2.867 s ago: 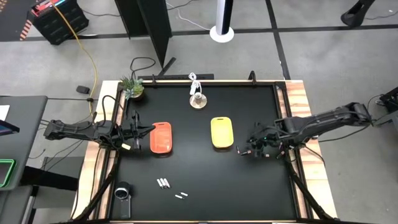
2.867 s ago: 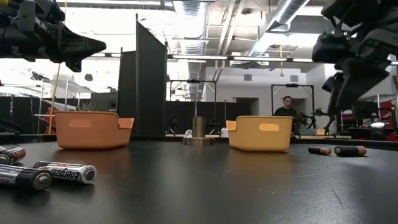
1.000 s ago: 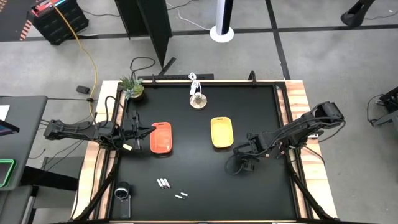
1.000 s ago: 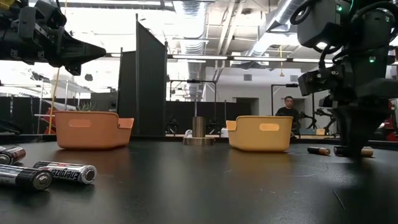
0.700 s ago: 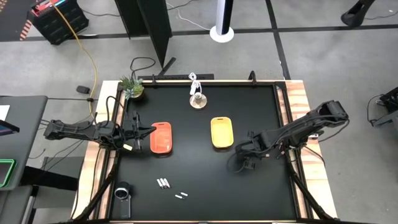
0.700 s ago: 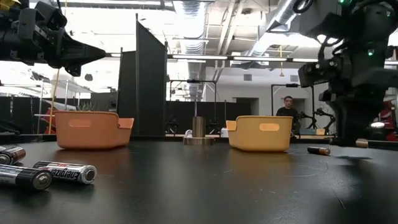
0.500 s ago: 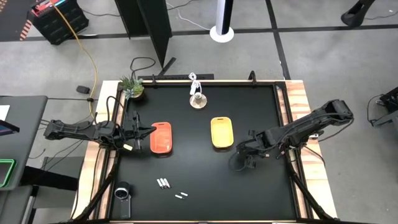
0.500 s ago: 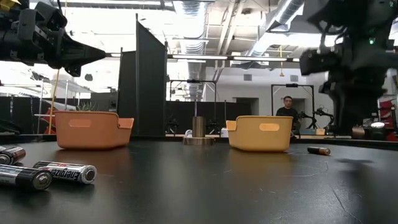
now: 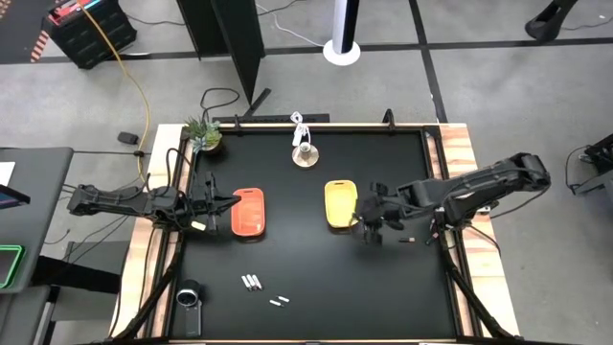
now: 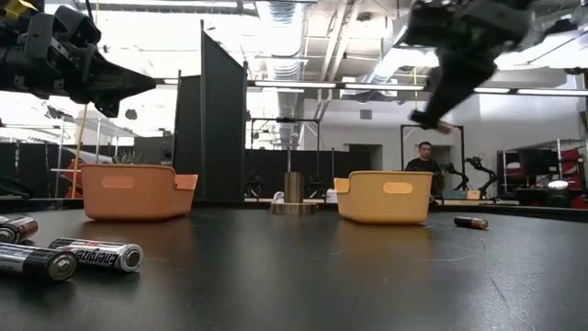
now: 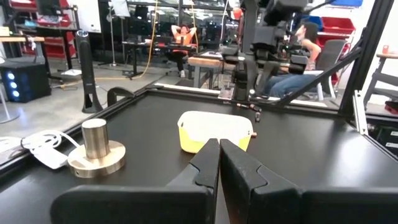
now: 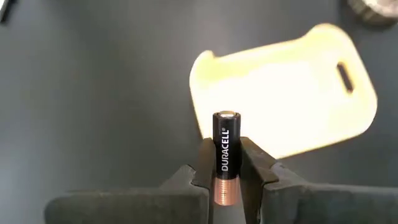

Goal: Sort batteries
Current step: Put the black battery into the yellow bin

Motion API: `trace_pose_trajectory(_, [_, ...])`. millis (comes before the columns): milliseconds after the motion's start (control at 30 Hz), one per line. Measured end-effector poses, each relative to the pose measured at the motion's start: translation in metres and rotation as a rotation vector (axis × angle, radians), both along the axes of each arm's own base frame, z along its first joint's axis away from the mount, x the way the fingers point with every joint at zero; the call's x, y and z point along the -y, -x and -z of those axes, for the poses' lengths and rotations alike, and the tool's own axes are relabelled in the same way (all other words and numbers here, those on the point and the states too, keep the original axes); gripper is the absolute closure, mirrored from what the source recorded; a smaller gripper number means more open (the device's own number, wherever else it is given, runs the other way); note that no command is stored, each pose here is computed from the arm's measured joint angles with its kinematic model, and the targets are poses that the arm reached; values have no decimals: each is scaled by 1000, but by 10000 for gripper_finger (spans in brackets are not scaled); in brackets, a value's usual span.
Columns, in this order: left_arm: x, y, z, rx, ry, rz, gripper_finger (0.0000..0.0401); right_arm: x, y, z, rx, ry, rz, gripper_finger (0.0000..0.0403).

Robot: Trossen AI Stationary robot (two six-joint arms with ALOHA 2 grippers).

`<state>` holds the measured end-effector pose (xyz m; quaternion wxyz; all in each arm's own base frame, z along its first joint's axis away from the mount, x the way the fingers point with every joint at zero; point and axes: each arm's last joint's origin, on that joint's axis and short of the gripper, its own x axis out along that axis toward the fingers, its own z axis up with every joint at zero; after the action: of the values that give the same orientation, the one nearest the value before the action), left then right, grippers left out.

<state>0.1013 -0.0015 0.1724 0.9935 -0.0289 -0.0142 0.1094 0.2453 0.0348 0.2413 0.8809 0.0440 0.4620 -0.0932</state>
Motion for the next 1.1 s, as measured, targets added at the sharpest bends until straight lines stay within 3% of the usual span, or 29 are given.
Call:
trace_pose_trajectory(667, [0, 0, 1, -5, -1, 0, 390, 53, -83, 46, -233, 146, -61, 347])
trace_pose_trajectory(1100, [0, 0, 1, -6, 13, 0, 390, 76, -97, 72, -366, 168, -100, 347])
